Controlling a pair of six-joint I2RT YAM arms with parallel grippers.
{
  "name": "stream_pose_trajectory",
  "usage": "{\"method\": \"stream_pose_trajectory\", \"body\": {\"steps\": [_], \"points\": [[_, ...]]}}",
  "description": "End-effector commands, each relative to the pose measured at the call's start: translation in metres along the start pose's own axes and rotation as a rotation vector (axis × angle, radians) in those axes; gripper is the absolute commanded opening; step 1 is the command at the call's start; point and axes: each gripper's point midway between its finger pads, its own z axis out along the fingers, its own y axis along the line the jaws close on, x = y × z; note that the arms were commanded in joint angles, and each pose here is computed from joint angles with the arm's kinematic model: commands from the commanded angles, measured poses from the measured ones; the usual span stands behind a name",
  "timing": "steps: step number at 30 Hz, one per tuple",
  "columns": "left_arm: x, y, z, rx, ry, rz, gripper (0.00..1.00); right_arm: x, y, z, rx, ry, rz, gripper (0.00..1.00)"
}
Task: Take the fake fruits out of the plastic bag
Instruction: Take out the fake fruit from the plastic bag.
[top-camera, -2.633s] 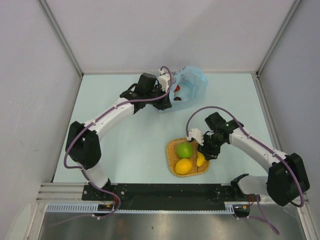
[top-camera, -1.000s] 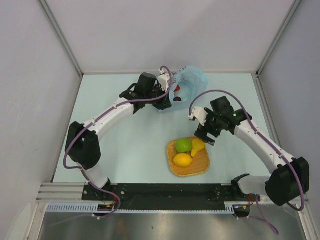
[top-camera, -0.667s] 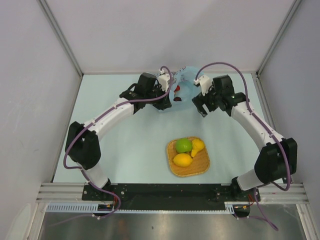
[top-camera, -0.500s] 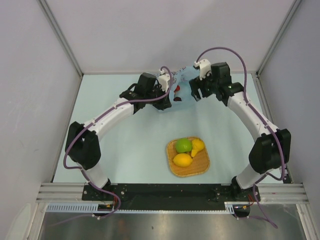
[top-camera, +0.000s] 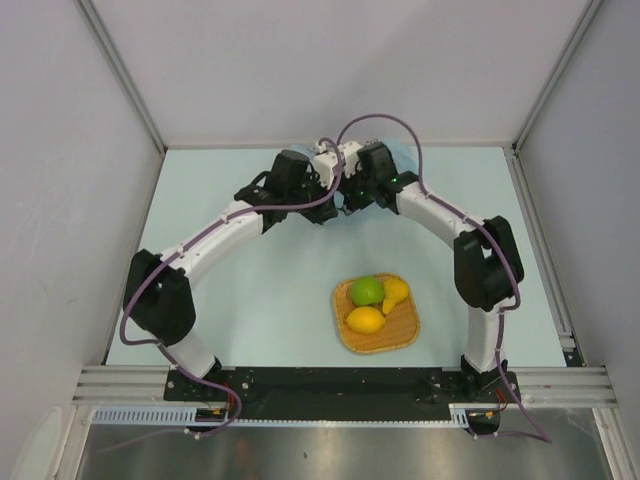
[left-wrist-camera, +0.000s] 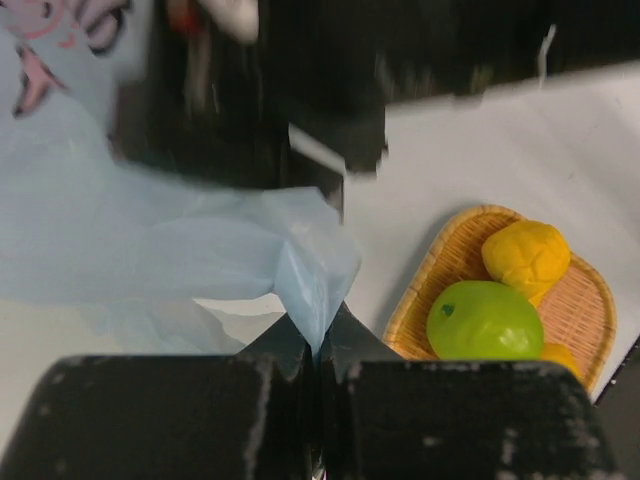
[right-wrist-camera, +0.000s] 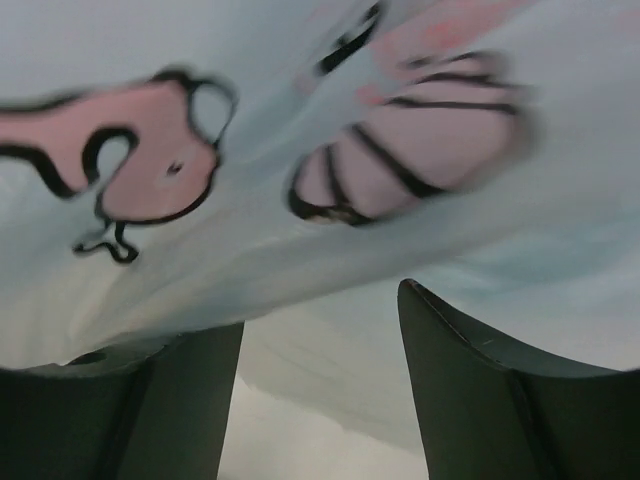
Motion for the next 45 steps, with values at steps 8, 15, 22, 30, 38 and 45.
{"method": "stream_pose_trajectory", "body": {"steps": [8,15,22,30,38,45], "points": [[0.009,0.05,-0.061,-0.332,-0.023,0.068,0.0,0.0,0.01,0.011,-0.01,-0.001,0.093,0.65],[0.052,0.088,-0.07,-0.471,0.041,-0.03,0.0,-0.014,-0.008,0.049,0.058,-0.009,0.034,0.67],[0.041,0.081,-0.061,-0.409,0.024,-0.03,0.0,0.015,-0.031,0.067,0.206,0.07,-0.006,0.73],[0.033,0.075,-0.047,-0.342,0.014,-0.029,0.0,0.05,-0.045,0.086,0.234,0.133,-0.043,0.74],[0.029,0.072,-0.039,-0.315,0.016,-0.03,0.0,0.039,-0.039,0.095,0.191,0.113,-0.135,0.51],[0.03,0.074,-0.037,-0.318,0.01,-0.027,0.0,-0.01,-0.019,0.039,0.094,0.025,-0.13,0.32]]}}
